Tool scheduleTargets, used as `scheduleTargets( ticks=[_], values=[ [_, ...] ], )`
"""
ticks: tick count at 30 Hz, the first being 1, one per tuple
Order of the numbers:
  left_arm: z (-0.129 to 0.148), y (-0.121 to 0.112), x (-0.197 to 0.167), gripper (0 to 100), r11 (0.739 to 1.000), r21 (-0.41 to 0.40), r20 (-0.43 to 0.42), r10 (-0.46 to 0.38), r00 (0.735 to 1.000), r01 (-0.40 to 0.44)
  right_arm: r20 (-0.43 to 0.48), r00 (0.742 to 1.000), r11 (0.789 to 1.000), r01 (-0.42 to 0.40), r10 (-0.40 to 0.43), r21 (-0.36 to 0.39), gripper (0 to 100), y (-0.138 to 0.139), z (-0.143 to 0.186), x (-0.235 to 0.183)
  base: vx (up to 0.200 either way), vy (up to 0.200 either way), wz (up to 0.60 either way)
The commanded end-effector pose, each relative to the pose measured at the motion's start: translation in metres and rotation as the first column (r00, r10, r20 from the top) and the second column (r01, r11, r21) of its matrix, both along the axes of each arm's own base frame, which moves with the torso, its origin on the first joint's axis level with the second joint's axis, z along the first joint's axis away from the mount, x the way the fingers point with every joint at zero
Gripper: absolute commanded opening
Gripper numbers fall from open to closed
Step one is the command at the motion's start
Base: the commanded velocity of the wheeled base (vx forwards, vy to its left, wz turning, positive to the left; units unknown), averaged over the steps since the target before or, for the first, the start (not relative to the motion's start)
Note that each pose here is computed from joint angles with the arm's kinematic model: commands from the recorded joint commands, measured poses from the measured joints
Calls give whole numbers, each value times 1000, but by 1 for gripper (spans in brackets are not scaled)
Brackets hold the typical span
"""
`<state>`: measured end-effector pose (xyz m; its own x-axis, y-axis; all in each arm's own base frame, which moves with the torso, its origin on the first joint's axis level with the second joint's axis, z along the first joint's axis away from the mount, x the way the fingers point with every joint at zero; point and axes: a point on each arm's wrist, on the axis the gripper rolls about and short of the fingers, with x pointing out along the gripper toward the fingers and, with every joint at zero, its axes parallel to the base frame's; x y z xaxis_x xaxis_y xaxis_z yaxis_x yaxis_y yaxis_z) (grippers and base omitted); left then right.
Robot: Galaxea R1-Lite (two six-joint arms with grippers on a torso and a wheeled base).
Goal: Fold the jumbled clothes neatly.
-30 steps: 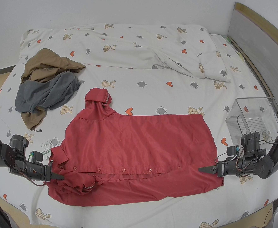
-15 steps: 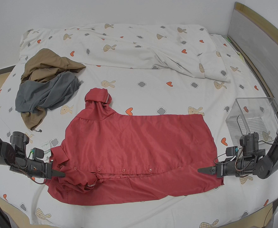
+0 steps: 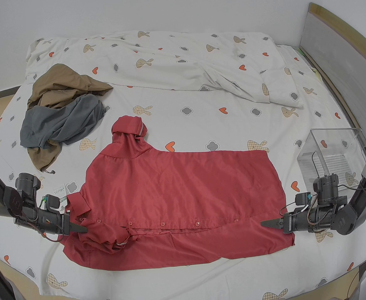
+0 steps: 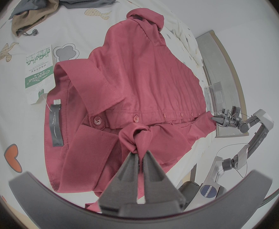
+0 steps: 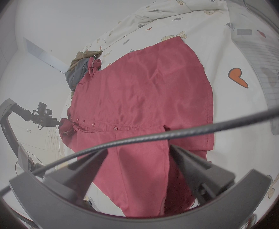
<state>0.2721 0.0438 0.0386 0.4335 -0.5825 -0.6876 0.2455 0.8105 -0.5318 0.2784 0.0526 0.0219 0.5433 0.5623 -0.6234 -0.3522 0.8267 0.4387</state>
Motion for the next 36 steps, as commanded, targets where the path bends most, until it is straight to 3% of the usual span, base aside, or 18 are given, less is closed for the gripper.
scheduleTargets(
  ticks=[1,15,35,36],
  values=[
    [-1,1,2,0,1000,-3,-5,5,1000,-5,-10,1000,1000,5,-5,-1,0,-2,-1,-2,0,0,0],
    [3,0,10,0,1000,-8,10,14,1000,-14,49,997,999,54,-54,7,0,-16,17,-6,0,0,0],
    [2,-2,20,0,999,-21,0,28,1000,-28,25,996,996,88,-88,-8,0,-24,9,-5,0,0,0],
    [2,-2,20,100,999,-23,0,27,1000,-27,26,996,996,87,-87,-7,100,-24,9,-4,0,0,0]
  ],
)
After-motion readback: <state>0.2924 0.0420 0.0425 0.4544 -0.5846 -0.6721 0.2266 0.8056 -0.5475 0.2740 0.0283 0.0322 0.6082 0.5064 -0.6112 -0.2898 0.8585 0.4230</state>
